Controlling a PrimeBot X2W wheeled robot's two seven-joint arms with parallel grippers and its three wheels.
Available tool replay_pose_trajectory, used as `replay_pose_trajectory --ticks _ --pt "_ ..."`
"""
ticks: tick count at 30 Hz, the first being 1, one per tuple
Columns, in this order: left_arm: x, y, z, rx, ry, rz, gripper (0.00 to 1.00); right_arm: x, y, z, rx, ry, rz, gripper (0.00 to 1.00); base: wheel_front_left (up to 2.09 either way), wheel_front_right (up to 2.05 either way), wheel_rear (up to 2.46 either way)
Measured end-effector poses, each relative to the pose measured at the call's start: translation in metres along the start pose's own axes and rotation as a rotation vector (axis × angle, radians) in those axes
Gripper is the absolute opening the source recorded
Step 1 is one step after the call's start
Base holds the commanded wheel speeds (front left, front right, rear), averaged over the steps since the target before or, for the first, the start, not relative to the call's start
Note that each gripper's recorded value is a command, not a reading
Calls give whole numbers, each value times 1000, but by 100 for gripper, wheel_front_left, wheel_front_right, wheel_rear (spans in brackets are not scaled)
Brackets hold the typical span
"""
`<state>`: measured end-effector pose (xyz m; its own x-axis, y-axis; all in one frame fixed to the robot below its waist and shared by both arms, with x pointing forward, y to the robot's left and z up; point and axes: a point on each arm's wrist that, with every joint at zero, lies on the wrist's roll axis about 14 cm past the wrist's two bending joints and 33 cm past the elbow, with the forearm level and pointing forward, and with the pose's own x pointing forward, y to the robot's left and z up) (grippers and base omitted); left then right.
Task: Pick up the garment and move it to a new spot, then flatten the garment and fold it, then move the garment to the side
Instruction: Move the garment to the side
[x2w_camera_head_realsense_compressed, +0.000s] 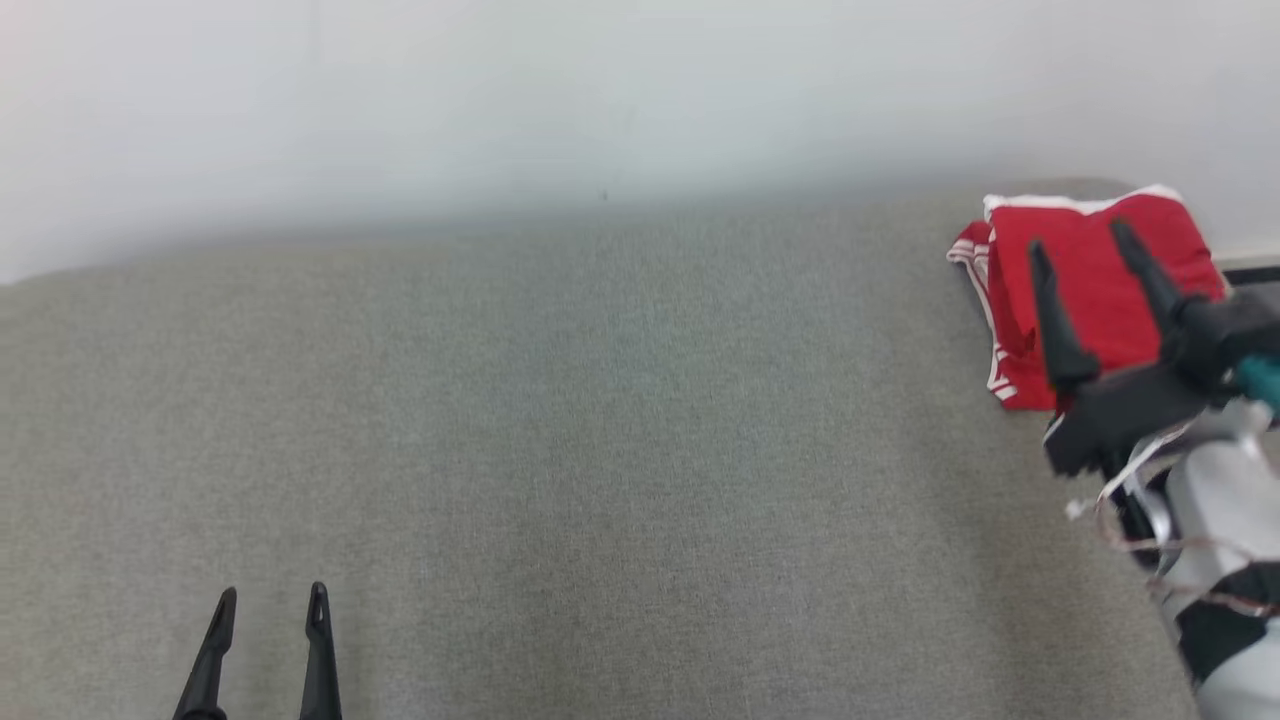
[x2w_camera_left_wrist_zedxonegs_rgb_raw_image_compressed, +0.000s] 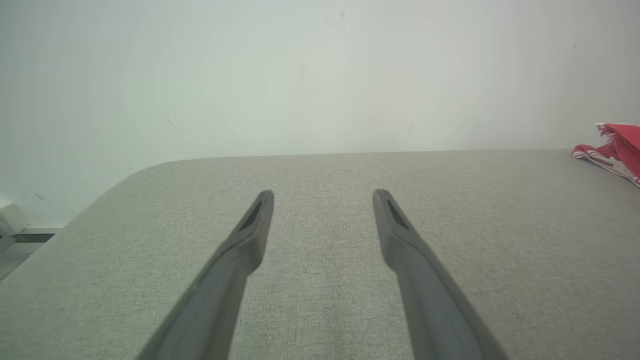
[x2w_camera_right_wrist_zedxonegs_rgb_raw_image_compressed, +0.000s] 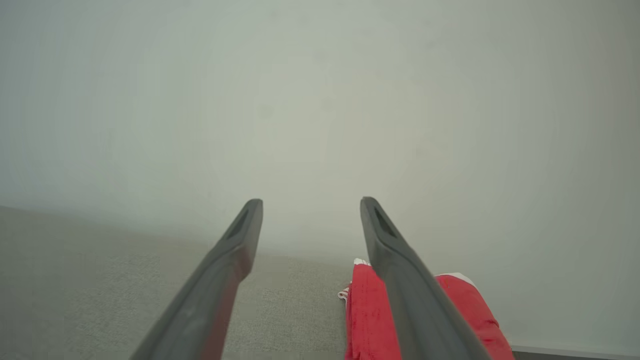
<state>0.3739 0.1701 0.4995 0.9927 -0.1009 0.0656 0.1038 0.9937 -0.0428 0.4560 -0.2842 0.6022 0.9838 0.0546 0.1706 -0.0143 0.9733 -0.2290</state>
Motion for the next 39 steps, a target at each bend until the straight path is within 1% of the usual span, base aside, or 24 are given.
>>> replay_pose_trajectory --ticks 3,8,18,19,21,29,39 --pt "-5 1 9 3 -24 6 100 -16 15 0 22 -12 17 100 0 0 0" --pt "-10 2 15 2 -43 13 100 -38 31 -3 84 -26 15 100 0 0 0" --pt "-15 0 18 -4 -51 12 100 -91 55 -40 205 50 -32 100 0 0 0" --pt "-15 0 18 -2 -51 11 100 -95 57 -42 210 56 -33 100 0 0 0" --pt "-16 0 18 -1 -50 12 100 -103 63 -47 183 73 -17 100 0 0 0" --pt "-20 6 14 2 -38 29 100 -121 76 -55 262 92 -49 100 0 0 0" --pt "-26 14 11 4 -28 52 100 -133 87 -58 293 100 -57 100 0 0 0"
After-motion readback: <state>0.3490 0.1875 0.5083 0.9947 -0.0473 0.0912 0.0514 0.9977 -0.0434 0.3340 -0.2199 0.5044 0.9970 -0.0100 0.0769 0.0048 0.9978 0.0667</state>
